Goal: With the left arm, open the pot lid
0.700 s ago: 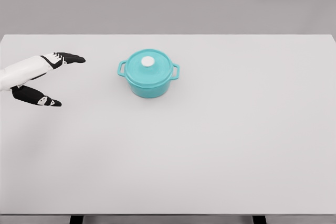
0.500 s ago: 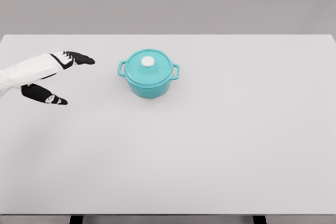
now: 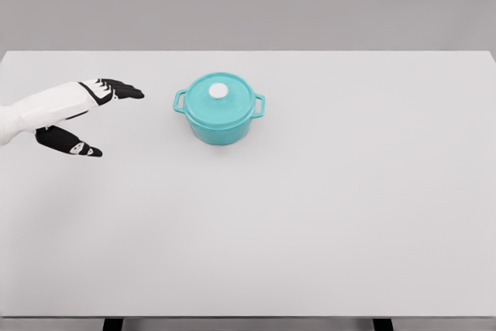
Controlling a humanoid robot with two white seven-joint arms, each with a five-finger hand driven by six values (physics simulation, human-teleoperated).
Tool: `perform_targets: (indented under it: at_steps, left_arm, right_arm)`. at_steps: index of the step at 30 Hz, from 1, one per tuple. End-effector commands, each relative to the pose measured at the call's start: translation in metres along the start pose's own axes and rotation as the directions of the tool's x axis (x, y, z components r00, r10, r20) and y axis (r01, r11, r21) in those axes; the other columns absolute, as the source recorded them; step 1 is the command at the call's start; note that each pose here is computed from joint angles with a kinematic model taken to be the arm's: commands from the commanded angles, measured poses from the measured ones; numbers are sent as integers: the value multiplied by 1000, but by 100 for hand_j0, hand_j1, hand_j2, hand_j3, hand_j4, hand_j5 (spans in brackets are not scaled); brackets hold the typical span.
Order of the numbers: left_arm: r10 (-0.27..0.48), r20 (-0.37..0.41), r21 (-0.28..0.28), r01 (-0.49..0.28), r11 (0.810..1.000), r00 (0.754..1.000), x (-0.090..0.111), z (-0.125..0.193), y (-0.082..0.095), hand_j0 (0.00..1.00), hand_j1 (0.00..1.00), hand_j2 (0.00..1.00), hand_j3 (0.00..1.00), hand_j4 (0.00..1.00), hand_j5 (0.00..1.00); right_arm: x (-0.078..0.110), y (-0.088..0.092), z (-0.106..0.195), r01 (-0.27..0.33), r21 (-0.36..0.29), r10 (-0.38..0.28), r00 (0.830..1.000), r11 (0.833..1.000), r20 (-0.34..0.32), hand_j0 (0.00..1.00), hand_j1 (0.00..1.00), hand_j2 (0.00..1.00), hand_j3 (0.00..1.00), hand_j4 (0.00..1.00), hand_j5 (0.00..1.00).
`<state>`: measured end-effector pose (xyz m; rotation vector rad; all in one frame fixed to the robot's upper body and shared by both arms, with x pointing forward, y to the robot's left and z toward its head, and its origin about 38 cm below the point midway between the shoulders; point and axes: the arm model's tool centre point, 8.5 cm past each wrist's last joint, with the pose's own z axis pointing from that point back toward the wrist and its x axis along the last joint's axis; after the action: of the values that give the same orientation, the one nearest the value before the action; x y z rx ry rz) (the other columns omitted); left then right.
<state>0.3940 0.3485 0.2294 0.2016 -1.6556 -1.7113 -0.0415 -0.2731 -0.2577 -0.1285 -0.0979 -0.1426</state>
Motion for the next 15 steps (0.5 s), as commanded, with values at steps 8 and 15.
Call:
perform_targets:
  at_steps: [8, 15]
  left_arm:
    - [-187, 84, 18, 187, 982, 979, 39, -55, 12, 100, 100, 100, 100, 100, 100]
    - [-302, 91, -31, 305, 952, 949, 47, -74, 25, 100, 100, 100, 100, 100, 100]
  right_arm:
    - [0, 0, 0, 1, 0, -1, 1000, 1000, 0, 100, 100, 100, 100, 100, 100]
    - [0, 0, 0, 1, 0, -1, 1000, 1000, 0, 100, 100, 100, 100, 100, 100]
